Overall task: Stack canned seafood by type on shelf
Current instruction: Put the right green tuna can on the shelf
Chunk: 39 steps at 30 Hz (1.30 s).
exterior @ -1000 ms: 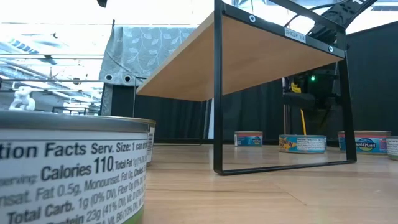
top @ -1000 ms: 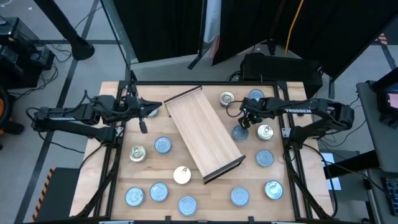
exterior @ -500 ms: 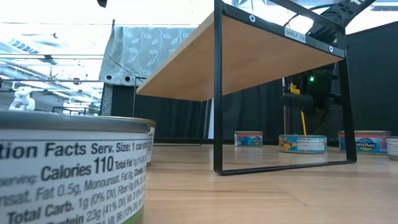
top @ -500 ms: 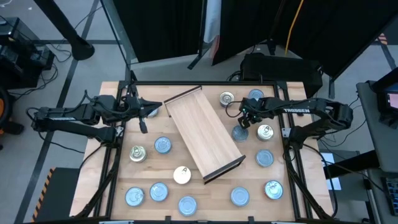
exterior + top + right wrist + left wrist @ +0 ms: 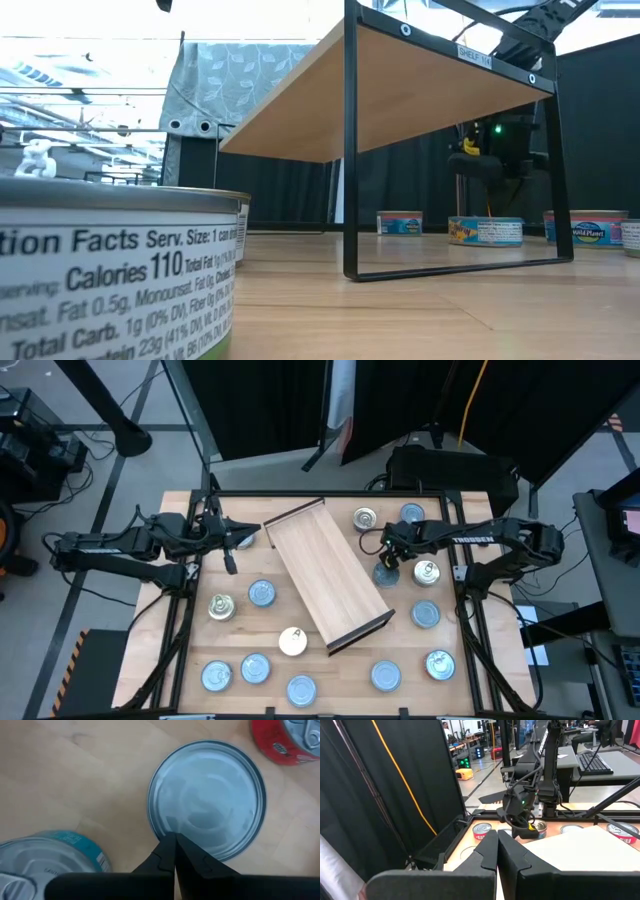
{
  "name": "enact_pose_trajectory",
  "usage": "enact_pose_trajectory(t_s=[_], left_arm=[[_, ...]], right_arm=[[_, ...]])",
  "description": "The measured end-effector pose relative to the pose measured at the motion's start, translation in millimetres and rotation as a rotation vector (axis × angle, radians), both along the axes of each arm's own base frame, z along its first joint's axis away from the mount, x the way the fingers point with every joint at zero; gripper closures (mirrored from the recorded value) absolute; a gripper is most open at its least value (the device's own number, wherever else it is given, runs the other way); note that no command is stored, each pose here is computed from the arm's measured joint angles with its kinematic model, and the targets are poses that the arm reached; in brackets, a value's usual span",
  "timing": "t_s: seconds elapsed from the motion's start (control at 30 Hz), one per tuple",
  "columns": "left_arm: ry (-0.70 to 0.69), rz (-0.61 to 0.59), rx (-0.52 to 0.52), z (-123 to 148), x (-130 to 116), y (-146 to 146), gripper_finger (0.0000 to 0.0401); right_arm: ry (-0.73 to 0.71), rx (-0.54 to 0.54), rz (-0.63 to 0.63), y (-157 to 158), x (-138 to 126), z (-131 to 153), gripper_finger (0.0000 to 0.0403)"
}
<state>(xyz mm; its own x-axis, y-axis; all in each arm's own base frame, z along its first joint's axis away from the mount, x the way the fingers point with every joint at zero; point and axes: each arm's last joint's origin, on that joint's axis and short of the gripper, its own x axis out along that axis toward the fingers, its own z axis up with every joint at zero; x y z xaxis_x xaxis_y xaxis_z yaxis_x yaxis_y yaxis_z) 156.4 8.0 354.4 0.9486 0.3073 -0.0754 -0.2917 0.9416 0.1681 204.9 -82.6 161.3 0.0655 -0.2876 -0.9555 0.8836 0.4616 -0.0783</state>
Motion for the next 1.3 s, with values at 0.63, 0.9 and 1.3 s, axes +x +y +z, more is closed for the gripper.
enact_pose_trajectory(t_s=[0.63, 0.9, 1.3], left_arm=[[0.000, 0.000, 0.000, 0.0, 0.0, 0.0, 0.0399], [-0.002, 0.000, -0.003, 0.1, 0.0, 0.0, 0.0399], [-0.002, 0.000, 0.000, 0.2, 0.0, 0.0, 0.0399]], right_arm=[[0.028, -0.006, -0.008, 11.0, -8.4, 8.2, 0.0403], [0.038, 0.007, -0.007, 11.3, -5.4, 3.3, 0.0403], [0.037, 0.010, 0.011, 14.6, -4.4, 3.6, 0.0403]])
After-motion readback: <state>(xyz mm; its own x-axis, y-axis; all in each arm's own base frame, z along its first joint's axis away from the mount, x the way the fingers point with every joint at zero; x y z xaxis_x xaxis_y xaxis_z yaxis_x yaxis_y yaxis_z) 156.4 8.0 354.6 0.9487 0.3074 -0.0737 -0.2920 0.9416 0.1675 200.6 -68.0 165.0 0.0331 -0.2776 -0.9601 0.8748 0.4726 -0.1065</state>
